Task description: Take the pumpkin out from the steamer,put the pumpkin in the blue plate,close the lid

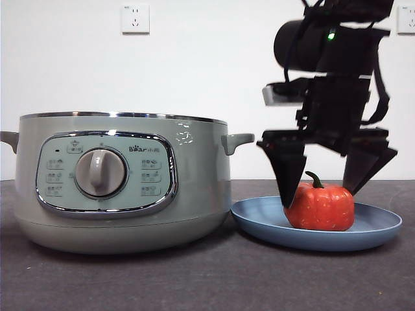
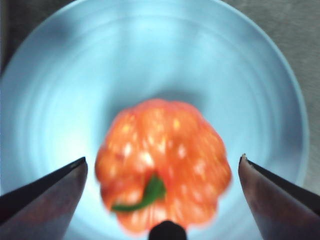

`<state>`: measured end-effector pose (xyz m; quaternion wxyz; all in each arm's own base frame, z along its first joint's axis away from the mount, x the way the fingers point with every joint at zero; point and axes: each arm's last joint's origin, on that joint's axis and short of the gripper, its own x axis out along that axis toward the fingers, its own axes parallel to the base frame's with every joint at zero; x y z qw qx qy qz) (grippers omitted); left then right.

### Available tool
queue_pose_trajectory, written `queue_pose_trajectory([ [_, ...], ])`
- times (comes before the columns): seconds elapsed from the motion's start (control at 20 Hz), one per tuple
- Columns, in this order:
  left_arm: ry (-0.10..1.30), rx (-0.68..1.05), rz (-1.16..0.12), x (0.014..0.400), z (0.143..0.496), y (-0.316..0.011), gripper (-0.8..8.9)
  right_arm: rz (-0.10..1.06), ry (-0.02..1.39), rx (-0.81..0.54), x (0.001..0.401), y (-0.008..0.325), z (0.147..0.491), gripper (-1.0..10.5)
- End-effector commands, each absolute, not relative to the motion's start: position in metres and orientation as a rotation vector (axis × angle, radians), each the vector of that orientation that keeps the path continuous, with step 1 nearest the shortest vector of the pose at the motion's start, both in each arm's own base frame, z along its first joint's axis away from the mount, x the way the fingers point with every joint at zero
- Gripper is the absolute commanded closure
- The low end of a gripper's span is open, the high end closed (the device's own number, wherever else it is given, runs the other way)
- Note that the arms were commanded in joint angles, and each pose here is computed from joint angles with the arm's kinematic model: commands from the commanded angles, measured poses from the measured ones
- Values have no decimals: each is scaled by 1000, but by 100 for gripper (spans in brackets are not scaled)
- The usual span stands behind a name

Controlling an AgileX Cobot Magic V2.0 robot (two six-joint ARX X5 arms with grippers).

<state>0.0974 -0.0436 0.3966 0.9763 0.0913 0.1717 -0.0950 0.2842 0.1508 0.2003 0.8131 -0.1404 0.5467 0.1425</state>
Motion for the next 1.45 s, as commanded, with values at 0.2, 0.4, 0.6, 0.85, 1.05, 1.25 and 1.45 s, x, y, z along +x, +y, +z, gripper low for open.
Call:
queue_pose_trajectory([
  [0.2, 360, 152, -321, 135, 395, -69, 822, 311, 1059, -252, 260, 138, 246, 442],
  [0.4, 427, 153, -414, 177, 378, -95, 822, 324, 916, -207, 232, 123, 291, 442],
  [0.6, 497, 156, -471, 211, 356, -116, 822, 338, 757, -156, 202, 106, 329, 443],
  [0.85, 566, 143, -501, 238, 333, -132, 822, 346, 622, -114, 172, 90, 356, 443],
  [1.05, 596, 144, -533, 248, 321, -142, 822, 348, 576, -100, 161, 84, 364, 444],
  [1.25, 635, 149, -539, 254, 311, -148, 822, 348, 574, -99, 161, 83, 364, 444],
  [1.45, 694, 158, -565, 257, 300, -152, 822, 348, 575, -99, 161, 83, 364, 444],
])
